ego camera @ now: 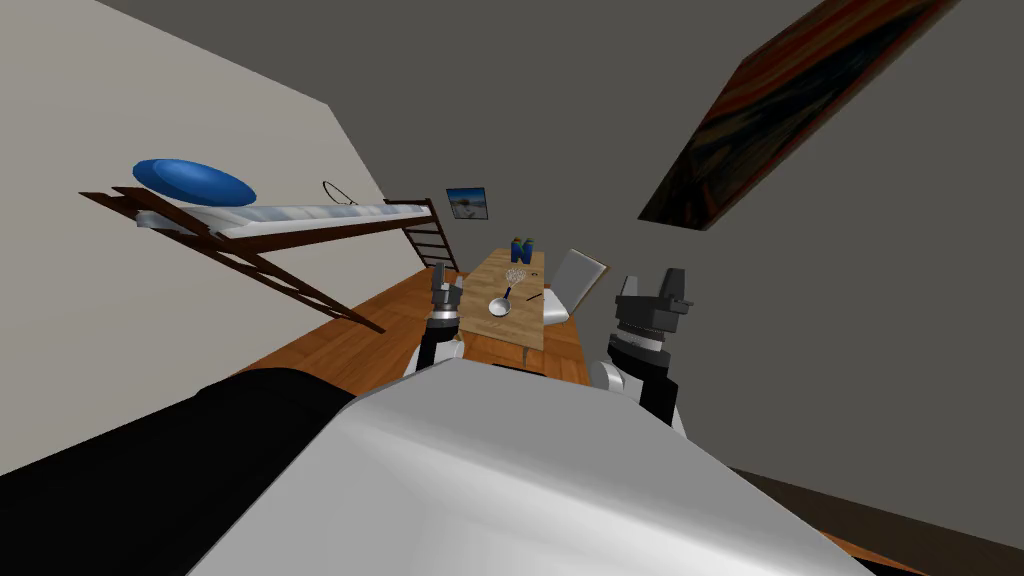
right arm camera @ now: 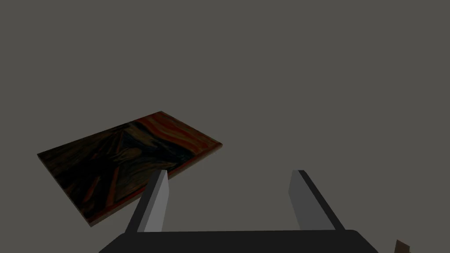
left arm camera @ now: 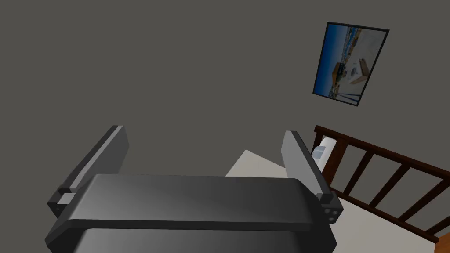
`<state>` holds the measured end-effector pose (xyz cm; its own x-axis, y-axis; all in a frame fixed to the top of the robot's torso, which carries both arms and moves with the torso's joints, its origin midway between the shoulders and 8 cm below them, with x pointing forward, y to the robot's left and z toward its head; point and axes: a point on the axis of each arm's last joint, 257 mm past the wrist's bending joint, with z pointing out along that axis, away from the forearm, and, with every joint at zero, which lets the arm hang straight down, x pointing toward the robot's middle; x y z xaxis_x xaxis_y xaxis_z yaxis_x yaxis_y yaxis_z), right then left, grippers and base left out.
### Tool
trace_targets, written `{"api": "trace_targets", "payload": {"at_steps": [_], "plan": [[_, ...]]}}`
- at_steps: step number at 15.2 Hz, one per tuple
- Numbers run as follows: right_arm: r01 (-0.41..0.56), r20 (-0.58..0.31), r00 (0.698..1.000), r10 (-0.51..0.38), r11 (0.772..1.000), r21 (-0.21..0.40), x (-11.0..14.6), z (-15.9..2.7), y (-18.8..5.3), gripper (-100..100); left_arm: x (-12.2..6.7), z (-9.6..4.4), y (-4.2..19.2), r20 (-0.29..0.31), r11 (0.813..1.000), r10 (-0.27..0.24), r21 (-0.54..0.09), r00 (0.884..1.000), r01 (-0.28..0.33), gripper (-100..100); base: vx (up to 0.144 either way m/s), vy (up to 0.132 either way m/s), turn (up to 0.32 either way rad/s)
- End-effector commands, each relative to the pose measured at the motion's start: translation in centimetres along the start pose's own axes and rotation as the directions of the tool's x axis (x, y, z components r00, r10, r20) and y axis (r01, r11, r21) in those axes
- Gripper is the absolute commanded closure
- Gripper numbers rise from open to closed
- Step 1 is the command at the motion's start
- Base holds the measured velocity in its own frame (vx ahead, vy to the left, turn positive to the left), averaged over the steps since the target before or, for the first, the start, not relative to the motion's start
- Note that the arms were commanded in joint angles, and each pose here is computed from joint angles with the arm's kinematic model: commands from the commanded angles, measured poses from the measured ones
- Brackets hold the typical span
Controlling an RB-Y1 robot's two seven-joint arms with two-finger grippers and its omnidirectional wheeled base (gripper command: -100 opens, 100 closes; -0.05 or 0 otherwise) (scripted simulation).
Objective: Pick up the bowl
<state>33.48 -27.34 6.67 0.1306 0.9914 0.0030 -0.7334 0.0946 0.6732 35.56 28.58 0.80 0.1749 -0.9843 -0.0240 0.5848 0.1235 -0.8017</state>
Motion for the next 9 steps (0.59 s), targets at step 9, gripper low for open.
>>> {"api": "trace_targets", "payload": {"at_steps": [9], "plan": [[0.0, 0.0, 1.0, 0.0, 1.0, 0.0, 0.0, 0.0, 0.0, 0, 0.9, 0.4, 5.2, -0.139, 0.988, 0.068, -0.128, 0.988, -0.086, -100, -0.01, 0.004, -0.071]]}}
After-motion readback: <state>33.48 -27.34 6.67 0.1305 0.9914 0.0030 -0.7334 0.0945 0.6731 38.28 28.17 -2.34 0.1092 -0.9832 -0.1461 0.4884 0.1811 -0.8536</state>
